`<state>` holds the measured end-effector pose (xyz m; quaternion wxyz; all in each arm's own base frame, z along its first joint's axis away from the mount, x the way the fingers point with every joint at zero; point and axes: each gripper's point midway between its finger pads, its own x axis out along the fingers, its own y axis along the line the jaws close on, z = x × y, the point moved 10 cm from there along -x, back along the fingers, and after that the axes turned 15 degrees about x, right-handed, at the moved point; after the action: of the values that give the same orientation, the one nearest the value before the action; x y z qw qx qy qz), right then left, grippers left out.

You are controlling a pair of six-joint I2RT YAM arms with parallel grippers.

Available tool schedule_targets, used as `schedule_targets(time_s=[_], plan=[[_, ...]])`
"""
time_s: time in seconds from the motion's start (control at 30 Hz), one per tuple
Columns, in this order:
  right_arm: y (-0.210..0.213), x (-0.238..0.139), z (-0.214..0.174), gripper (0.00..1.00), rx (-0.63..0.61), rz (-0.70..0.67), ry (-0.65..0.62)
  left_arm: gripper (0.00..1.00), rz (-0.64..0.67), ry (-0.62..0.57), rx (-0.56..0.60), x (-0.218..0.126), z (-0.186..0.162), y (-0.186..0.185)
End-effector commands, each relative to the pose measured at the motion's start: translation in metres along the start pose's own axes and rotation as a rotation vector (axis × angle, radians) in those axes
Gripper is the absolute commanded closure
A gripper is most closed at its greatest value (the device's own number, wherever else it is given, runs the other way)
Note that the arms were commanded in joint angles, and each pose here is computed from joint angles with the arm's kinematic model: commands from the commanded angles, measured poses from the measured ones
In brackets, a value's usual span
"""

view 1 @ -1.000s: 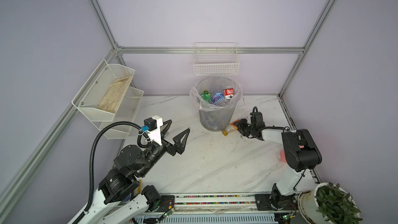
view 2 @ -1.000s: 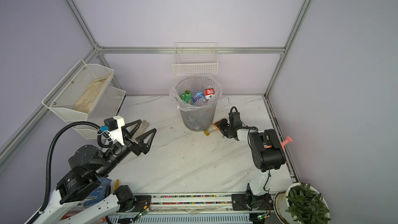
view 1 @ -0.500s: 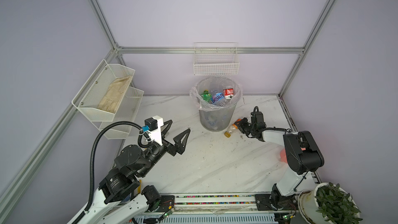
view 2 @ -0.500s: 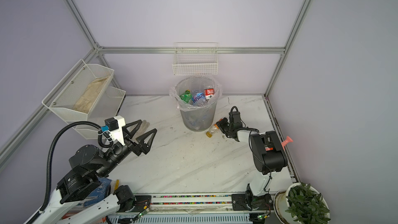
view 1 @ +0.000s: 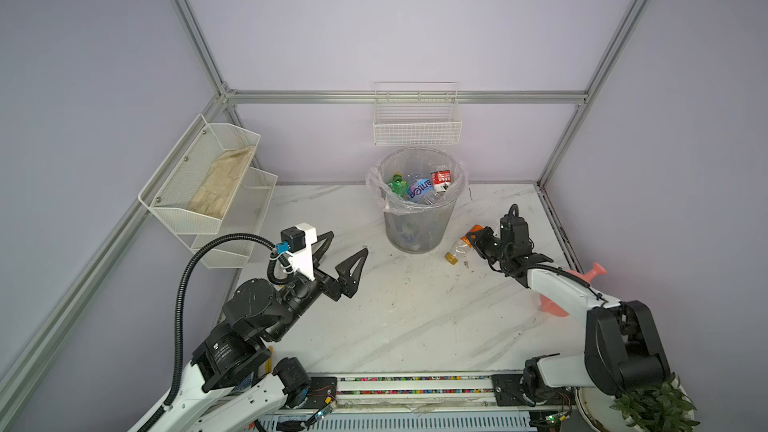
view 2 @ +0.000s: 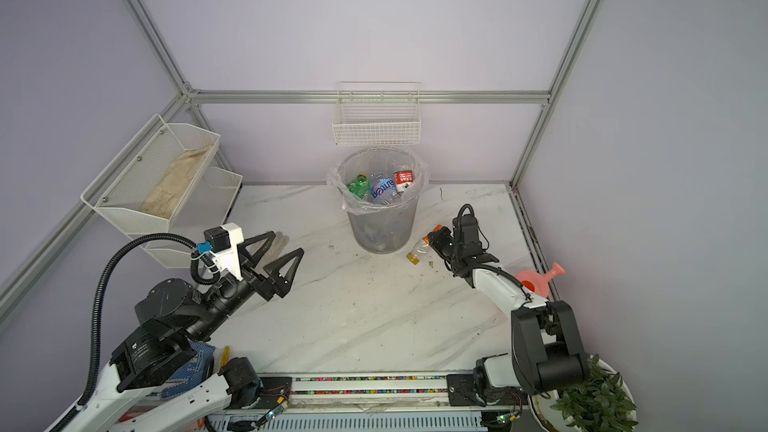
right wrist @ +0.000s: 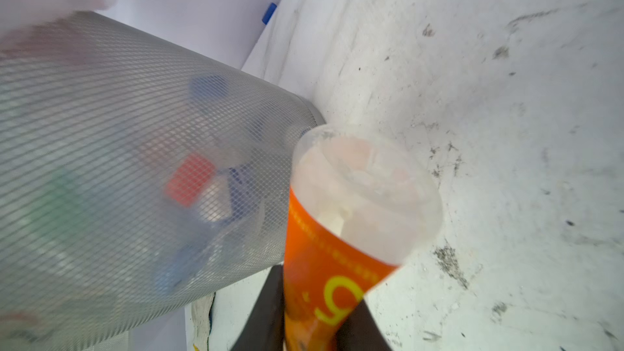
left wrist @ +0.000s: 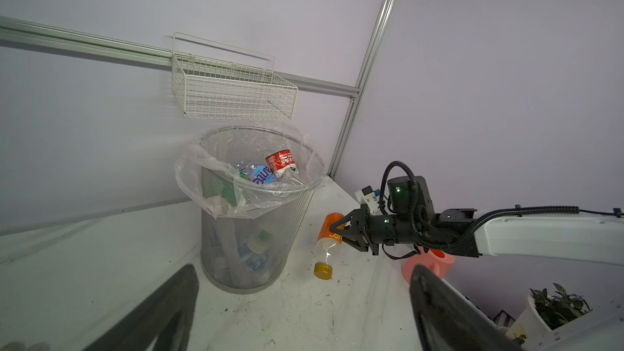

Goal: Throw the plastic bottles in the bin
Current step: 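Close the right gripper on the NFC bottle and lift it off the table, then carry the NFC bottle with the right gripper over the bin opening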

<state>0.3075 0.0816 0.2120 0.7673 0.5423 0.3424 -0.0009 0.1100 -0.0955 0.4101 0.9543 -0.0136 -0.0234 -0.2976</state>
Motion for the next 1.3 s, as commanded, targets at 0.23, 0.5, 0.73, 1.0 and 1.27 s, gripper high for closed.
schedule_targets(time_s=[0.23,0.5,0.73,1.0,1.27], plan=[[0.049,-0.107,0.007,1.0,-0.171,0.091,-0.252,0.05,-0.004,0.03,0.008,0.01,-0.005,-0.004],[0.101,-0.176,0.012,1.0,-0.318,0.222,-0.363,0.05,-0.017,0.04,0.014,0.02,-0.003,-0.008],[0.136,-0.227,0.013,1.0,-0.425,0.328,-0.432,0.05,-0.022,0.045,0.024,0.027,-0.002,-0.013],[0.156,-0.269,0.009,1.0,-0.508,0.437,-0.476,0.05,-0.035,0.054,0.048,0.035,-0.002,-0.019],[0.169,-0.286,0.007,1.0,-0.548,0.507,-0.493,0.05,-0.042,0.077,0.066,0.042,-0.007,-0.024]])
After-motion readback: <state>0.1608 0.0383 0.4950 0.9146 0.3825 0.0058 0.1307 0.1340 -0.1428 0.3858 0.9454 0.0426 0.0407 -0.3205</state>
